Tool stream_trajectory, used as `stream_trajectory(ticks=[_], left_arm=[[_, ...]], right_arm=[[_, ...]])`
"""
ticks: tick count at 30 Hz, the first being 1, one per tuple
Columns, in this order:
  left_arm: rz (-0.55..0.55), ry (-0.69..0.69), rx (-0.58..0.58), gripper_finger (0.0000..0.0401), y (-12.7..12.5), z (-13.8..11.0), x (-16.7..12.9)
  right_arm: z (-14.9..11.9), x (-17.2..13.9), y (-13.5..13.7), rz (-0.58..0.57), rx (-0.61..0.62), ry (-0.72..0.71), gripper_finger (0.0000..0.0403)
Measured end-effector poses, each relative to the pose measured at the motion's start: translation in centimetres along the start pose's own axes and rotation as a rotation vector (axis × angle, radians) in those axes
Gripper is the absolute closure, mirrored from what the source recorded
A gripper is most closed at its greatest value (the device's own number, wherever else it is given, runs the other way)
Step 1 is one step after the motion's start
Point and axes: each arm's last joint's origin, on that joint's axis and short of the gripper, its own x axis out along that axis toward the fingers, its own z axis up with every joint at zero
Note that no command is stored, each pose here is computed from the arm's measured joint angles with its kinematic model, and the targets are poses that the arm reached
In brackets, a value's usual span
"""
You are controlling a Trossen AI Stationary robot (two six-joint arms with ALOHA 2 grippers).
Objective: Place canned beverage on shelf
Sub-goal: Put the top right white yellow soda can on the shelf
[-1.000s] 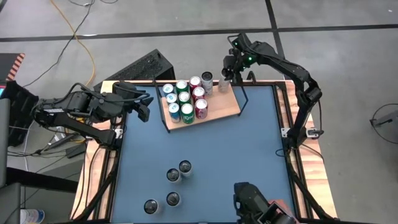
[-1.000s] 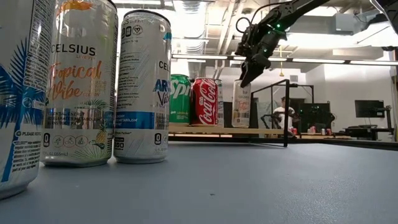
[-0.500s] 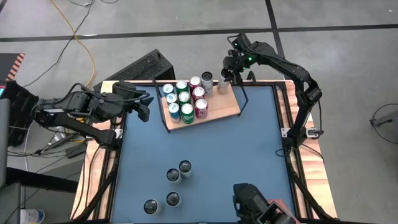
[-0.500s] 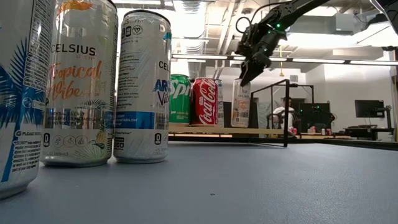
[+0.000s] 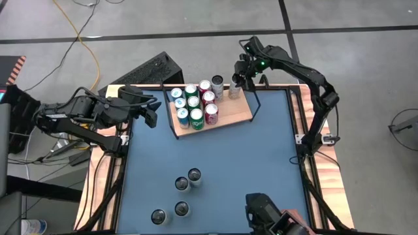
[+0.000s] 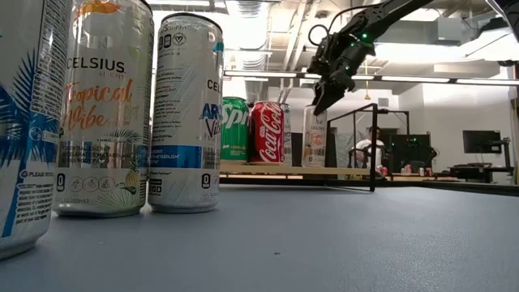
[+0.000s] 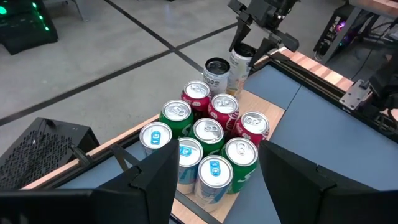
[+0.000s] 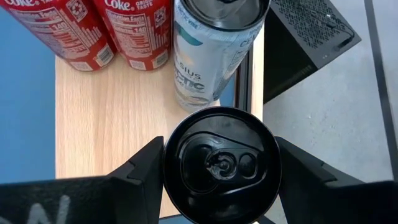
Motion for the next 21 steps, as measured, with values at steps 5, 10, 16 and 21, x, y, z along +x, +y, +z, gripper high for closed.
stream_trajectory(ticks=[5,10,16,21], left_arm=[[0.000,0.000,-0.001,0.0195,0.01,0.01,-0.01],[0.000,0.000,-0.001,0.0195,0.01,0.00,0.00],[0.000,0.000,0.000,0.0195,0.01,0.00,0.00],[0.000,0.000,-0.001,0.0195,0.01,0.01,-0.01]], right_arm=[[-0.27,0.28,0.08,-0.002,-0.001,0.003,0.0173],[-0.18,0.22,0.01,-0.008,0.002,0.007,0.0156],[-0.07,0.22,-0.19,-0.042,0.018,0.023,0.0128],[-0.11,0.24,-0.22,-0.063,0.031,0.049,0.0105]])
